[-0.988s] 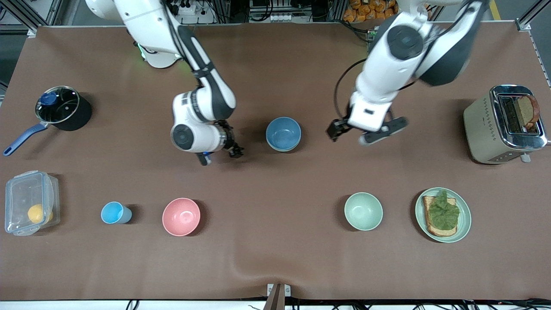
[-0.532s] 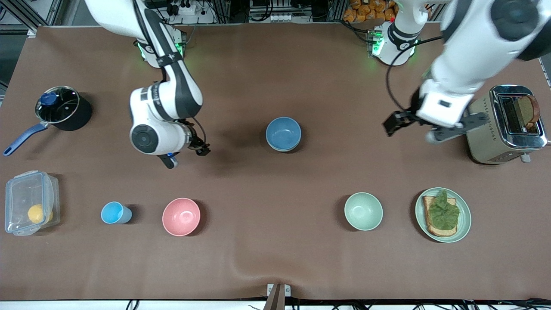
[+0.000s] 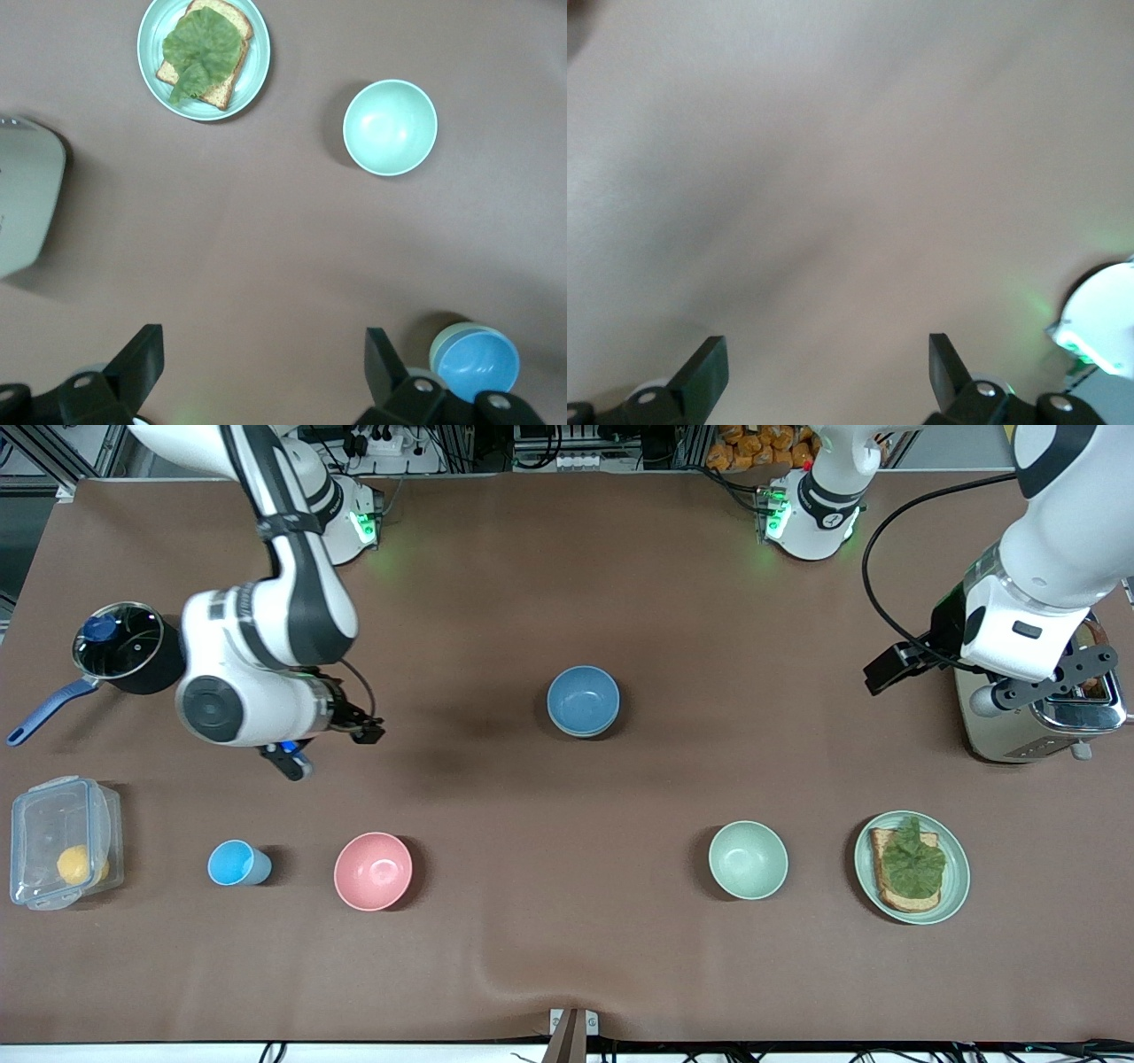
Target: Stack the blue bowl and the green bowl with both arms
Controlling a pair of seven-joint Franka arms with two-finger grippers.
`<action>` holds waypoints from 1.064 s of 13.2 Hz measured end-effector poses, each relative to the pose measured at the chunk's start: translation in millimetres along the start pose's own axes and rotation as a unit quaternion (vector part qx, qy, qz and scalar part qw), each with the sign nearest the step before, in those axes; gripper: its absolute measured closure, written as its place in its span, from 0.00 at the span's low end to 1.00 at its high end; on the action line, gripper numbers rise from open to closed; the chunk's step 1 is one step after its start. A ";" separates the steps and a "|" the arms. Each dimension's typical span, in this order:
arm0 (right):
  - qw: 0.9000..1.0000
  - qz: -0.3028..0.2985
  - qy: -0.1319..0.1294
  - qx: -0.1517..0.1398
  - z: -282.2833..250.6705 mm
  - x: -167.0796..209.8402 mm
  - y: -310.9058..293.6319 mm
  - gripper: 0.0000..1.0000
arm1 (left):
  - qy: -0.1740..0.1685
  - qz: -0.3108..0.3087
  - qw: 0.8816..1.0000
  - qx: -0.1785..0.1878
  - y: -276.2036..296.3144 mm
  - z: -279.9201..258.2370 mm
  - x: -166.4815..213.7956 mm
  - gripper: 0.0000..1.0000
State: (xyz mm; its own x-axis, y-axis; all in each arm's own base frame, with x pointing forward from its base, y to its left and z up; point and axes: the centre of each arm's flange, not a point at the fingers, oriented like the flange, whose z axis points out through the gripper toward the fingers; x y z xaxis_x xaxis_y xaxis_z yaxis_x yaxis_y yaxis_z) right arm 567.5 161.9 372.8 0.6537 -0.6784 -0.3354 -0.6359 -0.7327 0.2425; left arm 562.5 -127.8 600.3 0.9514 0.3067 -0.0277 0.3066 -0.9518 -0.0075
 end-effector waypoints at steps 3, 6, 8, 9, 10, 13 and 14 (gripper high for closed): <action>0.998 -0.056 -0.001 0.024 -48.8 38.4 33.3 0.00 | 0.005 0.088 0.996 0.001 -34.3 -6.8 18.1 0.00; 0.995 -0.087 0.001 0.046 -67.4 87.0 75.2 0.00 | 0.012 0.105 0.994 0.000 -54.4 -17.5 22.0 0.00; 0.996 -0.087 0.024 0.026 -76.3 105.1 92.5 0.00 | 0.014 0.114 0.993 0.000 -48.3 -19.9 17.6 0.00; 0.995 -0.088 0.035 0.017 -81.1 107.9 95.8 0.00 | 0.014 0.120 0.993 0.000 -42.3 -19.8 14.7 0.00; 0.995 -0.092 0.046 0.013 -88.2 107.1 97.4 0.00 | 0.014 0.124 0.992 0.001 -38.2 -19.7 12.6 0.00; 0.988 -0.130 0.080 0.025 -126.7 100.1 120.4 0.00 | 0.014 0.125 0.992 0.001 -37.3 -19.6 12.2 0.00; 0.981 -0.166 0.090 0.033 -141.8 93.1 130.9 0.00 | 0.014 0.125 0.992 0.001 -37.6 -19.5 12.3 0.00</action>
State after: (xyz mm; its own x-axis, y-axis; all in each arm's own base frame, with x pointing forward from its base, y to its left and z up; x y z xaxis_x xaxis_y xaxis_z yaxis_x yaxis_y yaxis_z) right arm 603.3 -4.9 502.5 0.8875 -0.4054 -0.2189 -0.3964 -0.9141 0.0857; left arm 563.2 -88.2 619.8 0.9981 0.0612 -0.0019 0.0611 -0.9981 -0.0052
